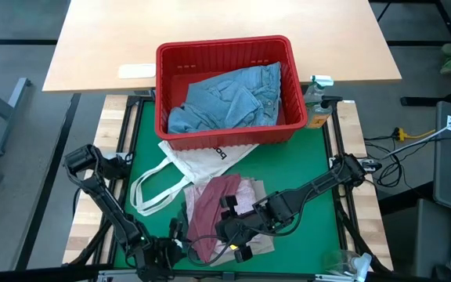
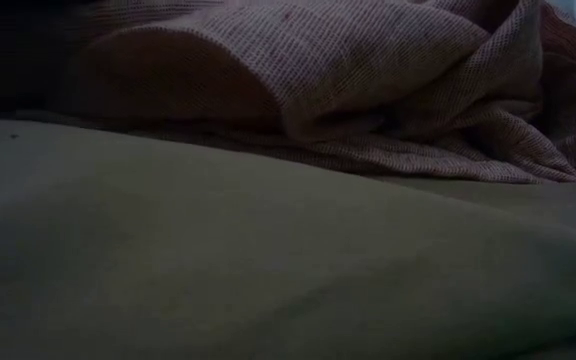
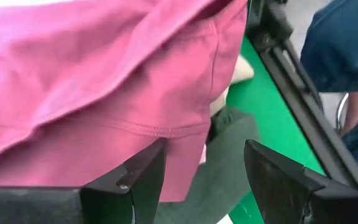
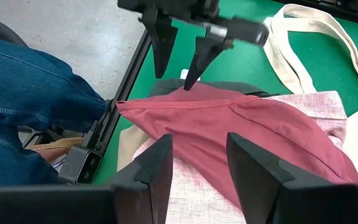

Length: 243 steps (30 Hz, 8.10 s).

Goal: Fold laundry
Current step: Fold the purple panty

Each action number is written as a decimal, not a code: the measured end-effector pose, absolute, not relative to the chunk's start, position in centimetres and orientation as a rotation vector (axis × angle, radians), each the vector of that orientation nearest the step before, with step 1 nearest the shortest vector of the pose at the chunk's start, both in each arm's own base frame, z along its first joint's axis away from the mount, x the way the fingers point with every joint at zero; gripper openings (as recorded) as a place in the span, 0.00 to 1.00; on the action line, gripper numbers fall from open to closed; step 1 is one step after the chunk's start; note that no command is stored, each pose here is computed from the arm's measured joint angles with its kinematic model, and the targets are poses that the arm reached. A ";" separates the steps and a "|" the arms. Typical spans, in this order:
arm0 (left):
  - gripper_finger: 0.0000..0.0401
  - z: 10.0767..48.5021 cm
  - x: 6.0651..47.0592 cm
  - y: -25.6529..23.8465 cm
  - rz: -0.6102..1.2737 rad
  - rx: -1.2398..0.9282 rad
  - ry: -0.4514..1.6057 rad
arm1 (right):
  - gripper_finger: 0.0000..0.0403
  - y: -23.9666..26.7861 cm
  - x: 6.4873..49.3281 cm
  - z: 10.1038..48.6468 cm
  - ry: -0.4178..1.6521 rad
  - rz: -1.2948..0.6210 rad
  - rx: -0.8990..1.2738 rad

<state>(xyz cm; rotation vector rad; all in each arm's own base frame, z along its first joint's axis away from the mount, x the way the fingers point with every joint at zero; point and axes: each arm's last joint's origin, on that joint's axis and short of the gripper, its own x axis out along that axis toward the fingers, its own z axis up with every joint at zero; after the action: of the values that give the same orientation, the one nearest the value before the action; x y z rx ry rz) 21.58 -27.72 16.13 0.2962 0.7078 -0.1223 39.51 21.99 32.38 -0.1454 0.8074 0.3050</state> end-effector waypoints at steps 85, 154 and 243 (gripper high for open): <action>0.39 15.1 23.9 -26.0 -0.084 0.238 0.776 | 0.37 22.0 39.5 32.3 0.813 0.304 -0.148; 0.01 22.8 27.5 -15.8 0.092 0.360 0.733 | 0.37 21.9 39.5 32.3 0.809 0.292 -0.157; 0.25 20.2 26.6 -18.3 -0.002 0.081 0.897 | 0.37 17.3 41.0 25.9 1.149 -0.211 -0.166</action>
<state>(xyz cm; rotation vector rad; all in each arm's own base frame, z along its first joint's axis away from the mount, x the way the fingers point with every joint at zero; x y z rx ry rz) 26.56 -18.34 20.20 0.0814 0.8969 -0.0015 40.99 17.26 25.91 -0.1664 1.1489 -0.2106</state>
